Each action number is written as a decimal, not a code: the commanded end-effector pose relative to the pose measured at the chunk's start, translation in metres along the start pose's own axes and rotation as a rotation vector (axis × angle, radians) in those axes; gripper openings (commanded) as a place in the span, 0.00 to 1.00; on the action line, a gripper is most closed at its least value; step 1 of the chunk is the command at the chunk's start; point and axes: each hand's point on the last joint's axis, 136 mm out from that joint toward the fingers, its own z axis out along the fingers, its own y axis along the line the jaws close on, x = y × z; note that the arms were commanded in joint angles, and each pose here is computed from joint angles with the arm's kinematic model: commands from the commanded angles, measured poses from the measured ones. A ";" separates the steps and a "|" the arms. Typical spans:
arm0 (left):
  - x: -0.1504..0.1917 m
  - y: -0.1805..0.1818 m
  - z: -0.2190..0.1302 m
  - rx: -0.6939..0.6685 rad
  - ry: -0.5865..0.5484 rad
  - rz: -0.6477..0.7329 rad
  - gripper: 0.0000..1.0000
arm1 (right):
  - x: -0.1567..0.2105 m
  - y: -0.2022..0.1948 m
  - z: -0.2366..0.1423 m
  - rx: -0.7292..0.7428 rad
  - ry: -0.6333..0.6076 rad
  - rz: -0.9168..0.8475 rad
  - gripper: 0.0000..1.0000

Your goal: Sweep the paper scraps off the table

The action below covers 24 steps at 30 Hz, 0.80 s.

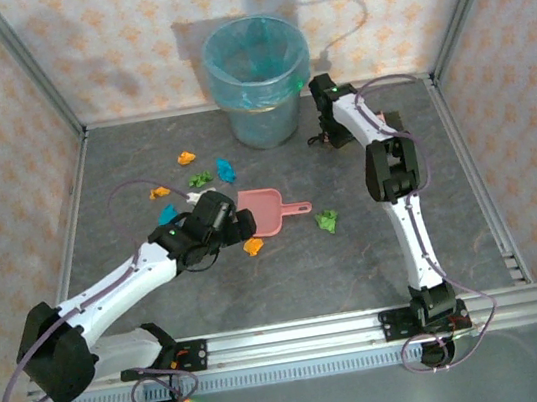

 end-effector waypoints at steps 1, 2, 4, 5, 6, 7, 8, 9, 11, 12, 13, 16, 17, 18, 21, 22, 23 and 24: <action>-0.005 0.002 -0.004 -0.005 -0.038 0.017 0.98 | 0.010 -0.013 0.004 0.035 0.030 -0.089 0.38; -0.005 0.001 -0.005 -0.004 -0.038 0.017 0.98 | 0.014 -0.014 0.003 0.025 0.040 -0.110 0.33; -0.005 0.002 -0.006 -0.004 -0.039 0.014 0.98 | 0.023 -0.016 0.000 -0.005 0.055 -0.156 0.29; -0.006 0.001 -0.006 -0.001 -0.042 0.012 0.98 | 0.028 -0.016 -0.003 -0.027 0.065 -0.180 0.27; -0.006 0.002 -0.007 -0.002 -0.042 0.012 0.98 | 0.032 -0.020 -0.006 -0.037 0.073 -0.202 0.27; -0.006 0.002 -0.007 -0.002 -0.042 0.011 0.98 | 0.036 -0.024 -0.008 -0.039 0.081 -0.224 0.27; -0.006 0.002 -0.008 -0.002 -0.041 0.009 0.98 | 0.040 -0.029 -0.011 -0.044 0.089 -0.251 0.25; -0.006 0.002 -0.008 -0.001 -0.042 0.008 0.98 | 0.043 -0.035 -0.013 -0.042 0.091 -0.274 0.24; -0.006 0.002 -0.009 0.000 -0.041 0.006 0.98 | 0.049 -0.053 -0.017 -0.029 0.104 -0.309 0.24; -0.006 0.002 -0.010 0.003 -0.043 0.005 0.98 | 0.052 -0.062 -0.017 -0.026 0.112 -0.324 0.24; -0.006 0.002 -0.011 0.004 -0.043 0.003 0.98 | 0.054 -0.072 -0.018 -0.024 0.116 -0.338 0.24; -0.008 0.002 -0.013 0.006 -0.049 -0.002 0.98 | 0.056 -0.092 -0.025 -0.034 0.123 -0.404 0.24; -0.008 0.002 -0.014 0.004 -0.049 -0.004 0.98 | 0.056 -0.098 -0.027 -0.038 0.121 -0.435 0.24; -0.009 0.001 -0.015 0.007 -0.052 -0.005 0.98 | 0.056 -0.101 -0.030 -0.048 0.118 -0.464 0.25; -0.013 -0.002 -0.019 0.016 -0.058 -0.007 0.98 | 0.058 -0.106 -0.037 -0.099 0.130 -0.563 0.28; -0.013 -0.003 -0.019 0.016 -0.058 -0.005 0.98 | 0.059 -0.106 -0.040 -0.121 0.134 -0.595 0.30; -0.015 -0.004 -0.021 0.019 -0.061 -0.001 0.98 | 0.058 -0.106 -0.043 -0.139 0.128 -0.619 0.34; -0.017 -0.006 -0.022 0.020 -0.063 0.003 0.98 | 0.057 -0.105 -0.047 -0.154 0.125 -0.633 0.37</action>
